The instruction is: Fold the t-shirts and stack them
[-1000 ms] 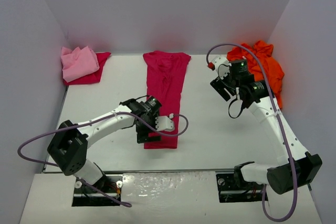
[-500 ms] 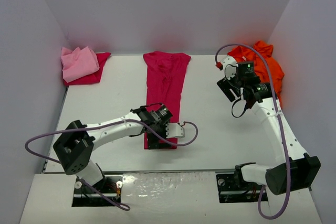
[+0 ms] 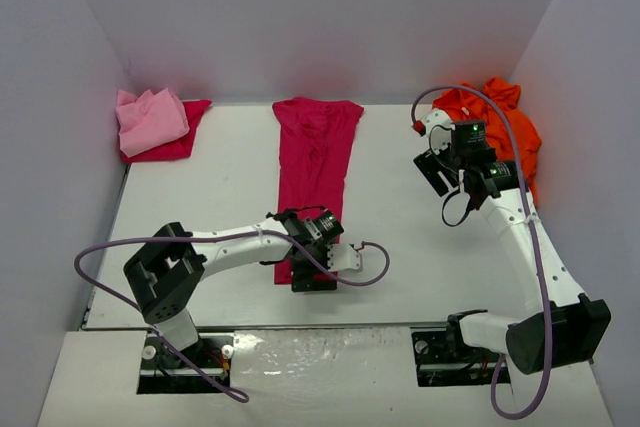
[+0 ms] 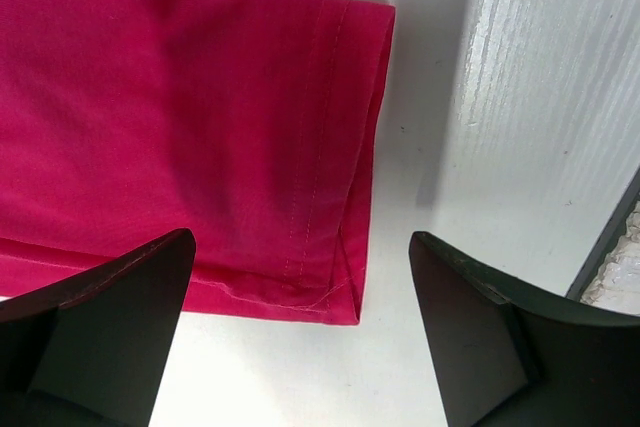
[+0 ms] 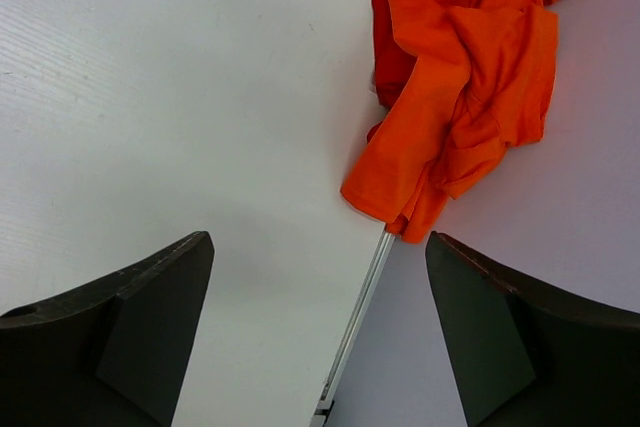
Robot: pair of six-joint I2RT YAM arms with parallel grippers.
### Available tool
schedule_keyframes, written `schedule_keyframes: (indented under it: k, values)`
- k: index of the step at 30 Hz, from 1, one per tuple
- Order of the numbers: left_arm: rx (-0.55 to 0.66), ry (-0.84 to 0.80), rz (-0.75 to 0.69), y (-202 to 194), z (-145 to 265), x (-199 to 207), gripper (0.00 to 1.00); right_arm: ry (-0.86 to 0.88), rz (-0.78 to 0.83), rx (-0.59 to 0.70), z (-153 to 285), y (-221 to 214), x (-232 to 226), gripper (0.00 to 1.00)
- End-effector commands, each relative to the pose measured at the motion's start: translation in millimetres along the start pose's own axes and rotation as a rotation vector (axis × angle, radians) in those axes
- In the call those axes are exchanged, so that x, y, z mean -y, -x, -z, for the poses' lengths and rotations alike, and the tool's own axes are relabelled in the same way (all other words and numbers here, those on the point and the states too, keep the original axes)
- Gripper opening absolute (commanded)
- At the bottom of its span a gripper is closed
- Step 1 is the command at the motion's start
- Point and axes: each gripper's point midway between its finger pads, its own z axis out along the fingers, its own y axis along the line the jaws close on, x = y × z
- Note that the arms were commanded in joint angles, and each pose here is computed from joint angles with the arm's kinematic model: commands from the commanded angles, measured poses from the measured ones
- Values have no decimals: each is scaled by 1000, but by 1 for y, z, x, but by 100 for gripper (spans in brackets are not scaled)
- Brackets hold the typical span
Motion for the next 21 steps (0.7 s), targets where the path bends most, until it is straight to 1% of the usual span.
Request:
schedule_keyframes:
  k: [1,15,20,21]
  values:
    - [61,10,8,18,8,-4,86,-29,-31,60,3,11,7,85]
    - [2,-47,10,15,-23,7,84,5,-33,57,-3,8,-2,85]
    - [-34,-69,15,12,-37,11,76,17,-33,58,-5,7,-5,85]
    - [-41,-78,14,11,-40,13,70,16,-33,59,-5,7,-6,85]
